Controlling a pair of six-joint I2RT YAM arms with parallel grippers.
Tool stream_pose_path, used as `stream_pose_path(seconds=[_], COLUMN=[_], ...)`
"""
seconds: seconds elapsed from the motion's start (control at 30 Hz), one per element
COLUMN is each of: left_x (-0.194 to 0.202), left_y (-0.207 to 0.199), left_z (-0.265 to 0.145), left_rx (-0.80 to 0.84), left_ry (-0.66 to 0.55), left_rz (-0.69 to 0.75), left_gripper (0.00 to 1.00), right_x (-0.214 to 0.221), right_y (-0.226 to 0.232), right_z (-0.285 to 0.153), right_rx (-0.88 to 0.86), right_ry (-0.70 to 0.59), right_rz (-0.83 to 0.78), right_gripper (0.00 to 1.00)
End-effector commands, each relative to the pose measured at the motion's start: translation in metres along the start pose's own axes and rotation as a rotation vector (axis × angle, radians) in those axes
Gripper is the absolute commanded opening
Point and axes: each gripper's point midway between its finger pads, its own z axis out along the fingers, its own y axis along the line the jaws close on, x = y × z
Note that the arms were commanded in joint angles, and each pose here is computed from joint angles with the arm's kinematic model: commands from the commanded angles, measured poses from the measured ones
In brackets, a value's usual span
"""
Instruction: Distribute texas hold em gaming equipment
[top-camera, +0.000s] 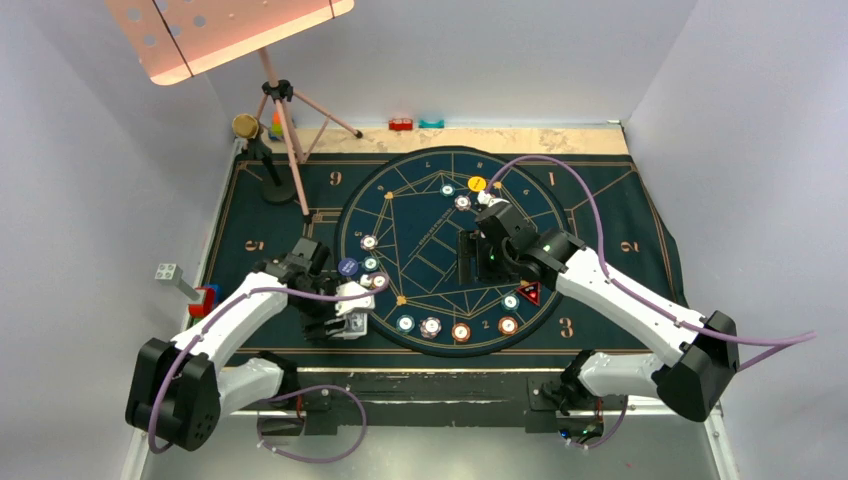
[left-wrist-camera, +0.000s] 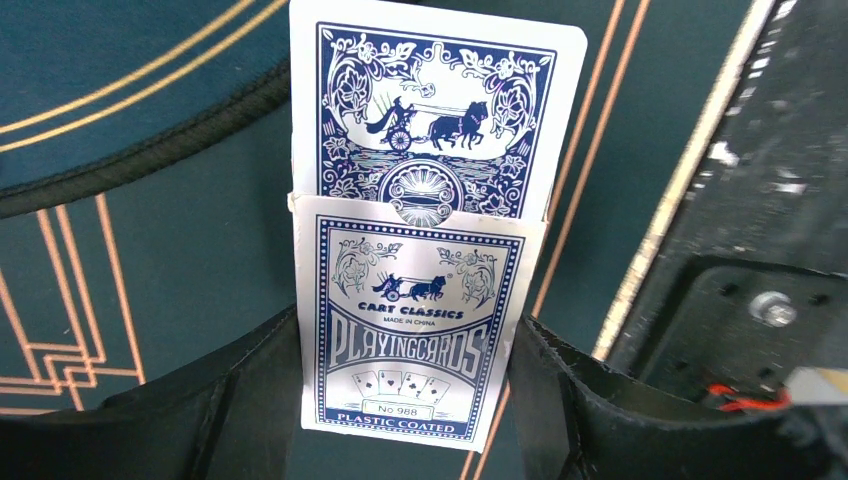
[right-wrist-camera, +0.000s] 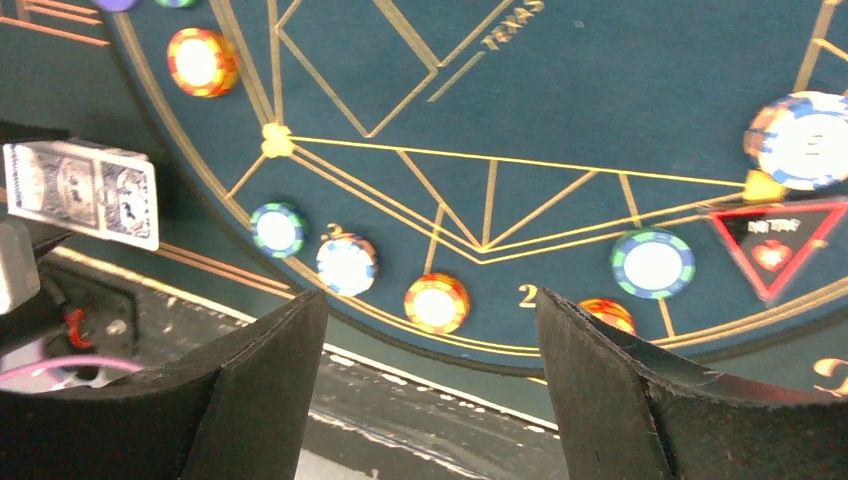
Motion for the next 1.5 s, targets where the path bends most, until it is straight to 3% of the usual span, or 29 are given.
stream_pose_path(seconds=[0.0, 0.3, 0.63, 1.1, 1.3, 1.47], left_x=[-0.039, -0.103, -0.134, -0.132, -0.135, -0.136], left_y=[-0.004, 0.009, 0.034, 0.041, 0.044, 0.046], left_z=[-0.045, -0.124, -0.160, -0.169, -0.173, -0.173], left_rx=[0.018, -0.002, -0.038, -0.086, -0.094, -0.097], left_ry=[-0.115, -0.283, -0.320, -0.298, -0.303, -0.303], left_rz=[-0.047, -0.121, -0.202, -0.211, -0.211, -0.214], left_gripper=[0.00, 0.00, 0.00, 0.00, 0.00, 0.00], right_x=[-0.018, -0.045, -0.072, -0.081, -0.080, -0.082], right_y=[0.037, 0.131, 0.192, 0.220, 0.238, 0.249], right_z=[-0.003, -0.034, -0.057, -0.028, -0.021, -0.018], right_rx=[-0.189, -0.657, -0.990, -1.037, -1.082, -1.114], right_ry=[-0.053, -0.056, -0.068, -0.013, 0.028, 0.051], right_rz=[-0.002, -0.034, 0.001, 0.057, 0.078, 0.096], right_gripper=[0.80, 0.87, 0.92, 0.92, 0.84, 0.72])
